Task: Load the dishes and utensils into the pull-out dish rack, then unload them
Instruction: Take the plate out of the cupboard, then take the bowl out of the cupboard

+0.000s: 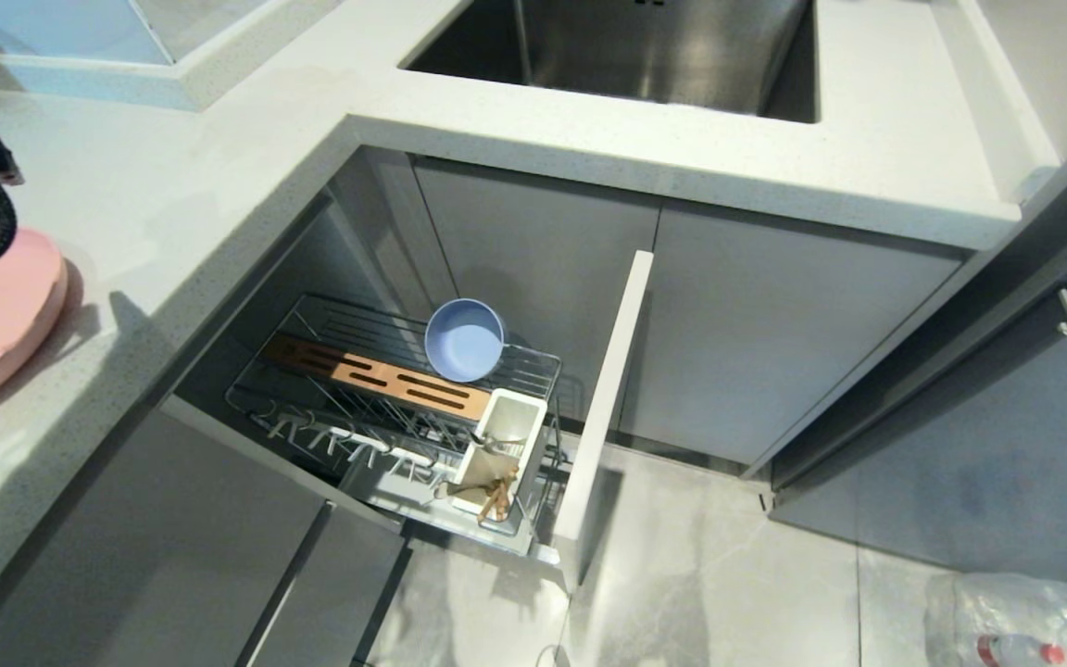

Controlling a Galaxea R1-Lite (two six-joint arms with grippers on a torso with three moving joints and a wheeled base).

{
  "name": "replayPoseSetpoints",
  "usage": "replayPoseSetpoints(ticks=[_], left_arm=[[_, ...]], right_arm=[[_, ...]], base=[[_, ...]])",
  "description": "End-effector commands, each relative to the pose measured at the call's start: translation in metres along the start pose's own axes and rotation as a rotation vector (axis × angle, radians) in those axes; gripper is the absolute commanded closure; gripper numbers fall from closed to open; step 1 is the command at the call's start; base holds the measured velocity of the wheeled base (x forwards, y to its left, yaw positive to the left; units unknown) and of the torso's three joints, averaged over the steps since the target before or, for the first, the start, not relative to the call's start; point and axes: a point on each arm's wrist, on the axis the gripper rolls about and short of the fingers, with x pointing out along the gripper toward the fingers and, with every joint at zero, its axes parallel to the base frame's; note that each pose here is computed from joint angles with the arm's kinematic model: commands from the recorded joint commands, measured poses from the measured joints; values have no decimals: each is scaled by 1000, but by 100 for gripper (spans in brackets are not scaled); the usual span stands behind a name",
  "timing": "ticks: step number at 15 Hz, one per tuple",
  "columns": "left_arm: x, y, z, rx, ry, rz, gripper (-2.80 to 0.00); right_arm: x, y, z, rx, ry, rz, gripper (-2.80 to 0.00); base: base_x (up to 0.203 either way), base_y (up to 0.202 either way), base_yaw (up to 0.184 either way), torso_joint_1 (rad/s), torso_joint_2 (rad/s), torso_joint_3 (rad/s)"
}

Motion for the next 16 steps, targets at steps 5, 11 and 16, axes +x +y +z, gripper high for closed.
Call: replayPoseSetpoints(ticks=[5,11,16], left_arm=[[-25,0,2,-60,-61,-113,0],[-32,-27,15,-255,-105,-323,0],[-23,-97,12,-468,-138,-490,0]], right_arm=[[0,0,0,0,0,0,0],[0,0,0,0,-1,1,0],[0,0,0,0,0,0,0]], base=[[0,0,0,0,0,0],[0,0,0,0,0,0],[0,0,0,0,0,0]])
